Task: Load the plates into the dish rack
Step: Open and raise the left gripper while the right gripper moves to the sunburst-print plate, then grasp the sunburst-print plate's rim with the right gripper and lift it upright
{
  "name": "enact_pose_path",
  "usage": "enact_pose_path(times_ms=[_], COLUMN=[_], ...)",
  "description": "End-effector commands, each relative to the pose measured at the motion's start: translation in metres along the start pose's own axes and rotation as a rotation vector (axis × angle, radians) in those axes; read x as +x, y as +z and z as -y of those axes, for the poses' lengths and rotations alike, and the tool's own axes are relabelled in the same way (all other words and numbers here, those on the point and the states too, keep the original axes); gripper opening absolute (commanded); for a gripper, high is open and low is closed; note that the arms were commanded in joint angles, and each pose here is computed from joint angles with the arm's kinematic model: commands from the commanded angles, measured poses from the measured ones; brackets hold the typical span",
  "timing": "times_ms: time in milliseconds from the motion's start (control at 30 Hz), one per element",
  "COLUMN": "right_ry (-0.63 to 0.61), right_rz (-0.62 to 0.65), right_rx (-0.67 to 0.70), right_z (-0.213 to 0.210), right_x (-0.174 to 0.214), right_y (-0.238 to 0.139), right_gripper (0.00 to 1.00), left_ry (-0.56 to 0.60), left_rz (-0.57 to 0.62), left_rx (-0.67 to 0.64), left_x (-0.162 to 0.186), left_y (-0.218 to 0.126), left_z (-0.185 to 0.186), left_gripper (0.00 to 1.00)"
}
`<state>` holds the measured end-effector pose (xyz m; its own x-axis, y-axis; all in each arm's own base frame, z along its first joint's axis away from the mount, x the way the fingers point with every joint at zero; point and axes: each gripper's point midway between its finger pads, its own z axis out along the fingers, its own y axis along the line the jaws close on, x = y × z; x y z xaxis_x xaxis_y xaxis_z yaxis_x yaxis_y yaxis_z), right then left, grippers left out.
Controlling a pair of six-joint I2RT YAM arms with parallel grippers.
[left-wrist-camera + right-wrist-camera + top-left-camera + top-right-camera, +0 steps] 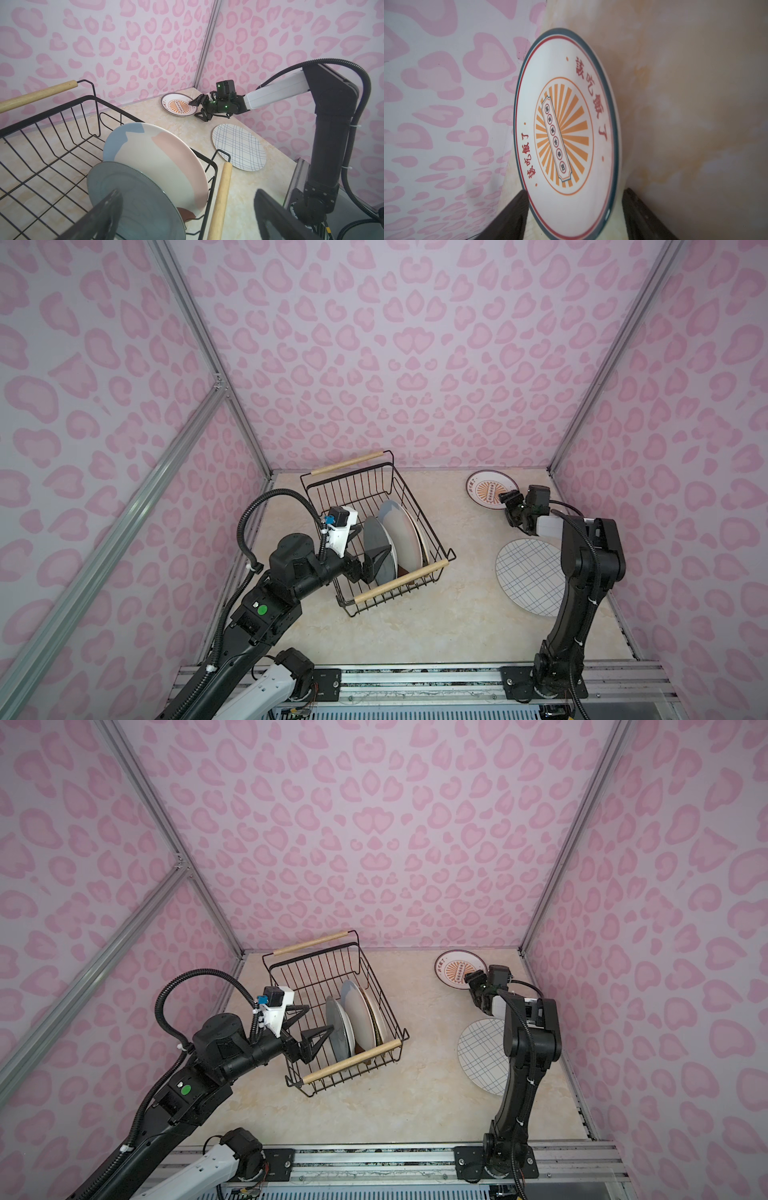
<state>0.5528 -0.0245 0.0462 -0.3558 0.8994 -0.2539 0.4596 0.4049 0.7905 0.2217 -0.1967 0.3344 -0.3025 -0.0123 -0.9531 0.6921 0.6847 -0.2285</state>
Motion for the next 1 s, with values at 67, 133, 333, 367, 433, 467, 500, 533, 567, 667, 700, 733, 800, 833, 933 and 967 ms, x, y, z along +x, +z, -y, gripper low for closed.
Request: enact_pose_path(times_ms=[67, 133, 333, 367, 433, 467, 500, 533, 567, 667, 700, 733, 800, 833, 933, 967], right_ry=[0.054, 0.066, 0.097, 0.102, 0.099, 0.097, 0.096, 0.094, 0.094, 0.094, 0.094, 0.091, 0.088, 0.088, 0.084, 0.081], right_rz=[-0.005, -0.008, -0.017, -0.015, -0.013, -0.012, -0.011, -0.01, -0.014, -0.014, -0.015, -0.016, -0.017, -0.017, -0.024, -0.026], right_rx=[0.046, 0.046, 0.062, 0.056, 0.056, 0.062, 0.062, 0.057, 0.056, 0.045, 0.038, 0.03, 0.017, 0.011, 0.006, 0.004], right_z=[0.018, 0.021, 0.033, 0.033, 0.032, 0.033, 0.032, 0.03, 0.03, 0.028, 0.027, 0.025, 0.024, 0.024, 0.025, 0.025], right_x=[-0.001, 0.0, 0.003, 0.002, 0.002, 0.002, 0.001, 0.0, 0.001, 0.001, 0.002, 0.003, 0.005, 0.005, 0.008, 0.009], right_y=[0.017, 0.022, 0.036, 0.038, 0.04, 0.041, 0.041, 0.041, 0.042, 0.042, 0.041, 0.041, 0.039, 0.037, 0.035, 0.035], right_gripper=[0.7, 0.66, 0.49, 0.46, 0.42, 0.39, 0.37, 0.33, 0.29, 0.2, 0.17, 0.11, 0.09, 0.09, 0.07, 0.06], left_ry=[0.015, 0.015, 0.009, 0.01, 0.013, 0.013, 0.014, 0.016, 0.016, 0.018, 0.019, 0.018, 0.018, 0.018, 0.015, 0.015], left_rz=[0.045, 0.049, 0.056, 0.058, 0.061, 0.061, 0.062, 0.063, 0.064, 0.067, 0.068, 0.066, 0.067, 0.066, 0.065, 0.065], left_rx=[-0.004, 0.0, -0.002, 0.001, -0.002, -0.004, -0.007, -0.01, -0.011, -0.014, -0.015, -0.018, -0.018, -0.018, -0.015, -0.015], left_x=[-0.009, -0.01, -0.01, -0.01, -0.011, -0.011, -0.011, -0.011, -0.011, -0.011, -0.012, -0.01, -0.011, -0.011, -0.01, -0.01], left_y=[-0.001, -0.002, -0.002, -0.003, -0.003, -0.003, -0.004, -0.004, -0.004, -0.005, -0.005, -0.004, -0.005, -0.004, -0.004, -0.004], left_z=[0.0, 0.001, 0.001, 0.002, 0.001, 0.001, 0.001, 0.0, 0.0, 0.0, 0.0, -0.001, -0.001, -0.001, -0.001, -0.001], left_gripper=[1.0, 1.0, 1.0, 1.0, 1.0, 1.0, 1.0, 1.0, 1.0, 1.0, 1.0, 1.0, 1.0, 1.0, 1.0, 1.0])
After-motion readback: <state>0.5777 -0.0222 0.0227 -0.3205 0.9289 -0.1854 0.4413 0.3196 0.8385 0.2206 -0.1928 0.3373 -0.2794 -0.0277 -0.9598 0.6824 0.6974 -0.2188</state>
